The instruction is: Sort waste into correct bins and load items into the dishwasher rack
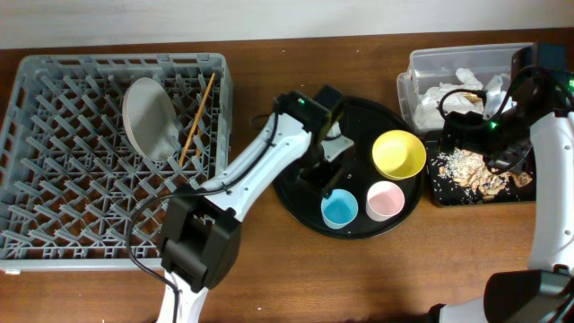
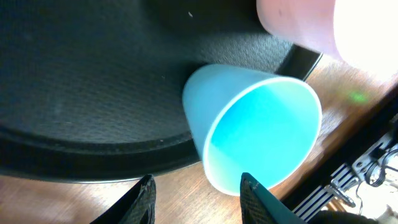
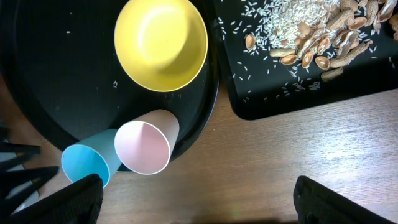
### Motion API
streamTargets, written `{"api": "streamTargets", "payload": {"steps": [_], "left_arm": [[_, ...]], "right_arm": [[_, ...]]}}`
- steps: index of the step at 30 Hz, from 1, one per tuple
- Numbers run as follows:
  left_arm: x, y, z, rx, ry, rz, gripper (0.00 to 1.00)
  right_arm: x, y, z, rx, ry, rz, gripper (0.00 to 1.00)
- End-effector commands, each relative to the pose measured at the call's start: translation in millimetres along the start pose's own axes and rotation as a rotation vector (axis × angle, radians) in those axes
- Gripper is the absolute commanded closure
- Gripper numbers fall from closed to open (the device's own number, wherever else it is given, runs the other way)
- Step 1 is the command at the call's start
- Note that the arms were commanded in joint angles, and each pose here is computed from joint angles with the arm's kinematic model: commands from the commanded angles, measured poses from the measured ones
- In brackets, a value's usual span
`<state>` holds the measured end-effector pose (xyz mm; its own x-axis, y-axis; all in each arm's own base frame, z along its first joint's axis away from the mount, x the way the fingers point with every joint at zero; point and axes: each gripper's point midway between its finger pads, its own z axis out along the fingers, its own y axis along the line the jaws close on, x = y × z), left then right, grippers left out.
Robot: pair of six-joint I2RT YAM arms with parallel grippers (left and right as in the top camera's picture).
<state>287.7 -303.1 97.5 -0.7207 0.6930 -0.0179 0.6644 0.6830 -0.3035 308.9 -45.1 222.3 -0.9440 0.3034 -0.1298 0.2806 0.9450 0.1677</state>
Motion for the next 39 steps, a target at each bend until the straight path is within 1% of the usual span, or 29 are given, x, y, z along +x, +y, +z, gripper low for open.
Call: {"api": "streamTargets", "payload": {"steps": [1, 5, 10, 11, 12, 14, 16, 18, 21, 23, 26, 29, 33, 34, 35, 36, 37, 38, 39], "left_arm": [[4.1, -3.5, 2.8, -0.038, 0.008, 0.032, 0.57], [-1.2, 14.7, 5.9, -0.167, -0.014, -0.041, 0.57], [-1.2, 16.2, 17.3, -0.176, -0.016, -0.042, 0.59], [-1.9, 16.1, 17.2, -0.176, -0.019, -0.042, 0.65], [-2.6, 15.7, 17.4, -0.175, -0.021, -0.041, 0.77], [-3.0, 12.7, 18.3, -0.175, -0.022, -0.036, 0.83], [-3.5, 12.6, 18.3, -0.176, -0.024, -0.035, 0.99], [-4.7, 18.8, 15.5, -0.197, -0.031, -0.041, 0.99], [-4.8, 47.6, -6.2, -0.285, -0.041, -0.087, 1.00], [-10.0, 69.7, -24.5, -0.342, -0.076, -0.122, 1.00], [-14.2, 85.9, -31.5, -0.347, -0.108, -0.157, 1.00], [-22.4, 86.6, -32.6, -0.337, -0.143, -0.155, 0.98], [-20.0, 85.5, -28.7, -0.333, -0.131, -0.153, 0.98], [-19.1, 85.6, -27.7, -0.332, -0.128, -0.154, 0.92], [-19.0, 85.7, -27.6, -0.332, -0.128, -0.154, 0.76], [-19.1, 85.7, -27.6, -0.333, -0.128, -0.154, 0.68], [-19.8, 86.0, -27.8, -0.333, -0.131, -0.154, 0.56], [-20.8, 86.1, -27.9, -0.333, -0.135, -0.153, 0.55], [-22.5, 88.1, -29.1, -0.342, -0.143, -0.154, 0.54]], "right_arm": [[1.0, 0.0, -1.6, -0.005, -0.006, 0.006, 0.02], [1.0, 0.1, -1.6, -0.006, -0.006, 0.006, 0.02], [0.9, 0.0, -1.6, -0.005, -0.007, 0.006, 0.01], [1.0, 0.0, -1.6, -0.005, -0.006, 0.006, 0.02], [1.0, 0.0, -1.6, -0.005, -0.006, 0.006, 0.02], [0.8, 0.0, -1.6, -0.005, -0.007, 0.006, 0.01], [0.8, 0.0, -1.6, -0.005, -0.007, 0.006, 0.02], [0.9, 0.0, -1.6, -0.005, -0.007, 0.006, 0.02], [0.8, 0.0, -1.6, -0.005, -0.007, 0.006, 0.02], [0.4, 0.1, -1.6, -0.006, -0.008, 0.005, 0.02], [0.0, 0.2, -1.6, -0.006, -0.010, 0.006, 0.02], [-0.1, 0.3, -1.3, -0.007, -0.009, 0.006, 0.01], [0.1, 0.3, -1.3, -0.007, -0.008, 0.006, 0.01], [0.1, 0.2, -1.3, -0.007, -0.008, 0.006, 0.02], [0.1, 0.2, -1.3, -0.007, -0.008, 0.006, 0.01], [0.1, 0.2, -1.3, -0.007, -0.008, 0.006, 0.02], [0.1, 0.3, -1.3, -0.007, -0.008, 0.006, 0.01], [0.1, 1.3, -1.2, -0.011, -0.008, 0.005, 0.02], [0.0, 8.9, -1.4, -0.054, -0.008, 0.003, 0.01]]}}
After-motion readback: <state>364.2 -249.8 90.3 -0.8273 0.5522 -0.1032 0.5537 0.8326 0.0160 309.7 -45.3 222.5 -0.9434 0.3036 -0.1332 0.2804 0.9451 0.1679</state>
